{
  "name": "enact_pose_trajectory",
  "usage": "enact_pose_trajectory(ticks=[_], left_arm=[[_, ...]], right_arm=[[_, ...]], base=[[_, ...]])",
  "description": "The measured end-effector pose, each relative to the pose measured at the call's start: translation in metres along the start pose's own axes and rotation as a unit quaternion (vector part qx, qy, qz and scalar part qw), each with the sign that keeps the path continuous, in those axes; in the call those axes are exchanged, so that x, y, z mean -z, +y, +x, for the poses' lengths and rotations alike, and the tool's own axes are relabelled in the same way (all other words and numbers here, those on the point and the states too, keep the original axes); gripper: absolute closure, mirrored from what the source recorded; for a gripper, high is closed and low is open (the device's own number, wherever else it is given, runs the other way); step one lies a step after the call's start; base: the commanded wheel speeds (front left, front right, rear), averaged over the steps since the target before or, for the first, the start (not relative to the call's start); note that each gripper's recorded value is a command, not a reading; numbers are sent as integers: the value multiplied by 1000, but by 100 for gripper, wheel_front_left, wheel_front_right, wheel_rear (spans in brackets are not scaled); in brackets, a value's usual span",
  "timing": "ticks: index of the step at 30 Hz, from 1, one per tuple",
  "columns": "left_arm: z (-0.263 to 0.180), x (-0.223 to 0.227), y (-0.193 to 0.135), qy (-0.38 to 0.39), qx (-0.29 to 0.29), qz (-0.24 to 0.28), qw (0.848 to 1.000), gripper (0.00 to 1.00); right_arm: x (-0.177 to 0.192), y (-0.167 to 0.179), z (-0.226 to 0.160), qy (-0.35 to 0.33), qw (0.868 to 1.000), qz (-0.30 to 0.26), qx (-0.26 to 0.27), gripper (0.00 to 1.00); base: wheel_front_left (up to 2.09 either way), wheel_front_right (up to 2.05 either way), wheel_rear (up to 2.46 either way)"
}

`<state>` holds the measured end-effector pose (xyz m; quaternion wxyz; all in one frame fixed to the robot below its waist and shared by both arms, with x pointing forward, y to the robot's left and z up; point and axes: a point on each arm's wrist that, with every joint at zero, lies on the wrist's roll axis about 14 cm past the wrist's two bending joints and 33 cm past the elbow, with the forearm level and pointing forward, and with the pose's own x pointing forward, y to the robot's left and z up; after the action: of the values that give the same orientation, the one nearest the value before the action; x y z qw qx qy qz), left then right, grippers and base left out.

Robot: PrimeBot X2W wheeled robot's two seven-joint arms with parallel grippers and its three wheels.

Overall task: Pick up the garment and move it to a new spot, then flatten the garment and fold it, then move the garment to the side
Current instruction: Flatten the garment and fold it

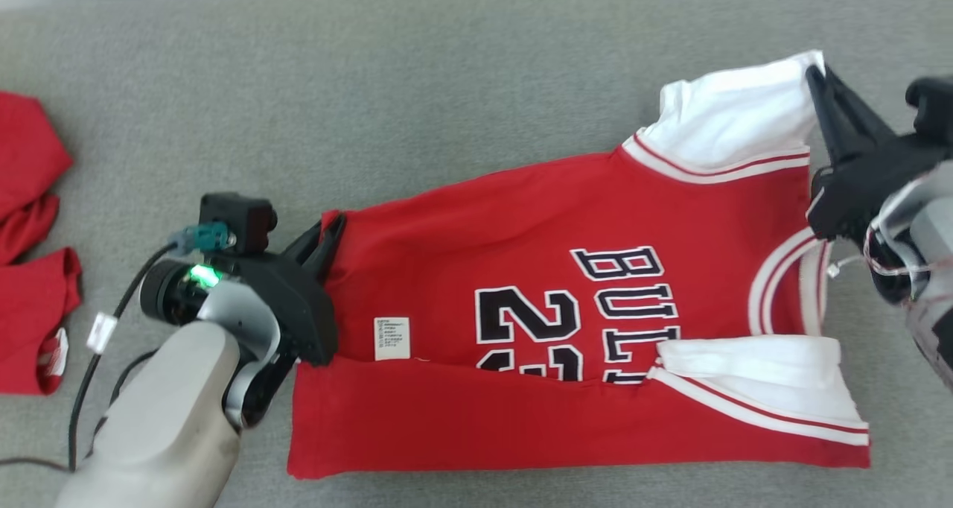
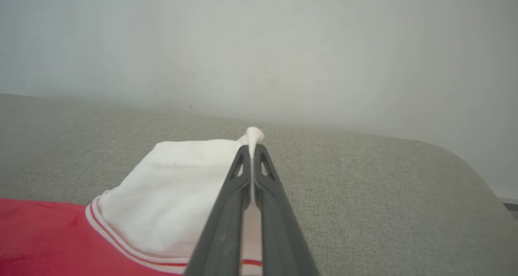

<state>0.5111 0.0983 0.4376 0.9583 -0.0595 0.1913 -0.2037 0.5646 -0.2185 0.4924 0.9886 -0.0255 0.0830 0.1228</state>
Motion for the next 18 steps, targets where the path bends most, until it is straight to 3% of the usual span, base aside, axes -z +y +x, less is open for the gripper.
enact_pose_trajectory(ticks=[5, 18], left_arm=[[-5, -2, -6, -19, -1, 5, 1000, 100], [-32, -11, -16, -97, -19, 12, 995, 100]], right_arm=[[-13, -1, -24, -36, 999, 14, 0, 100], [27, 25, -113, -57, 994, 90, 17, 100]], base=[[0, 0, 0], [0, 0, 0]])
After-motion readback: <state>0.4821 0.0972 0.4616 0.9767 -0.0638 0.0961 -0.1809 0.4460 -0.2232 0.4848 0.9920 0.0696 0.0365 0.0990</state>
